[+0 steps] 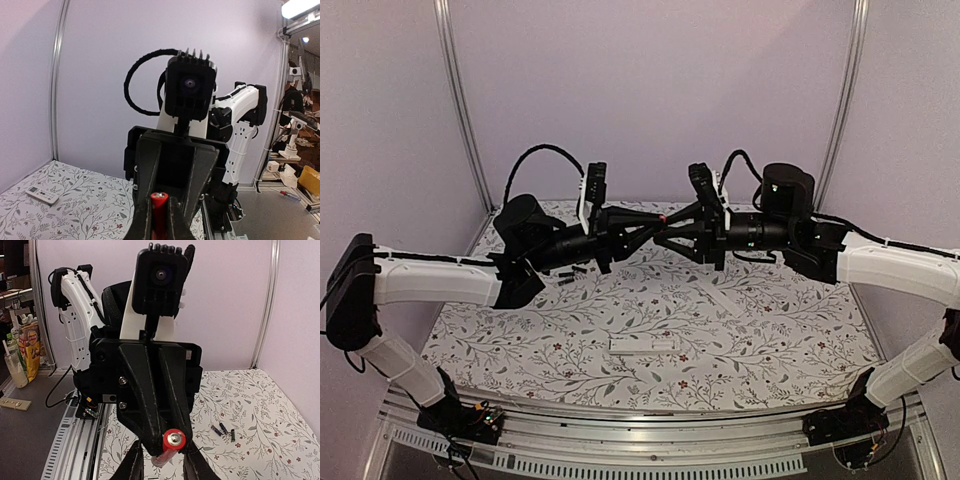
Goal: Load the batteries into the remote control
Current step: Pass from the left arm to the right
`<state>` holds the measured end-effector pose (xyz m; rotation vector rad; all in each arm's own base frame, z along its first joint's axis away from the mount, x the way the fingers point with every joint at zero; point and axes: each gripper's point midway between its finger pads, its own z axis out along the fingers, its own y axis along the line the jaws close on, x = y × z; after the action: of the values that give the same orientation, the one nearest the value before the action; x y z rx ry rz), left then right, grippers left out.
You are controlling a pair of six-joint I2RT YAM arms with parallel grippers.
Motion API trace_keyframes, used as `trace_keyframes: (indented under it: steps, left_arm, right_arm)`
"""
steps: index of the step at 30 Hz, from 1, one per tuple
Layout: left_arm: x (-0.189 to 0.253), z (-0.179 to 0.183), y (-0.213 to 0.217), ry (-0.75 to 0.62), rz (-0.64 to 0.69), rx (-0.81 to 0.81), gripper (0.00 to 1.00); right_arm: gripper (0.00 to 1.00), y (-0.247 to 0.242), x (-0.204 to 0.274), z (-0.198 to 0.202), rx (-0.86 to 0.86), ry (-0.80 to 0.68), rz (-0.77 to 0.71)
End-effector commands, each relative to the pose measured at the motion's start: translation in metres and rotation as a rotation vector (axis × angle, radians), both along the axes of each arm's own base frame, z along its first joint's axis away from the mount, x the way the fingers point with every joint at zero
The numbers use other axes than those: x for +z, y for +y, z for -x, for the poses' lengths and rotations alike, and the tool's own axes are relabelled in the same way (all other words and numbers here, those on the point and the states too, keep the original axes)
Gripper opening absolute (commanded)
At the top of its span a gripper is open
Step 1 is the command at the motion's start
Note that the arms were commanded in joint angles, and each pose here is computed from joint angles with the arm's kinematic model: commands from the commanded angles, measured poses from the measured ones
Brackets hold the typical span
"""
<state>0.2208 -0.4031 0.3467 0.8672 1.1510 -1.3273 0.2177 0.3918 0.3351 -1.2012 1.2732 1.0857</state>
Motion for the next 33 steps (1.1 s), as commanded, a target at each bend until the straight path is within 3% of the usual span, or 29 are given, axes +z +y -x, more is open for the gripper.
trace_keyframes:
  steps: [1,13,22,28,33]
  left_arm:
    - [0.007,0.008,-0.006,-0.025,0.02,-0.029,0.0]
    - [0.01,0.011,-0.002,-0.042,0.033,-0.022,0.0]
    - [0.0,0.009,-0.004,-0.023,0.011,-0.025,0.0]
    - [-0.003,0.011,-0.005,-0.019,0.002,-0.032,0.0]
    - [-0.005,0.009,-0.007,-0.006,-0.016,-0.033,0.28]
  right_arm:
    - [0.24,0.005,0.008,0.001,0.021,-0.009,-0.016]
    - [0.22,0.004,0.005,0.001,0.016,-0.002,-0.003]
    - [0.0,0.007,0.004,-0.002,0.016,0.01,0.0]
    - [0.0,0.006,0.004,-0.002,0.007,0.016,0.002]
    - [0.0,0.005,0.003,-0.007,-0.022,0.019,0.01]
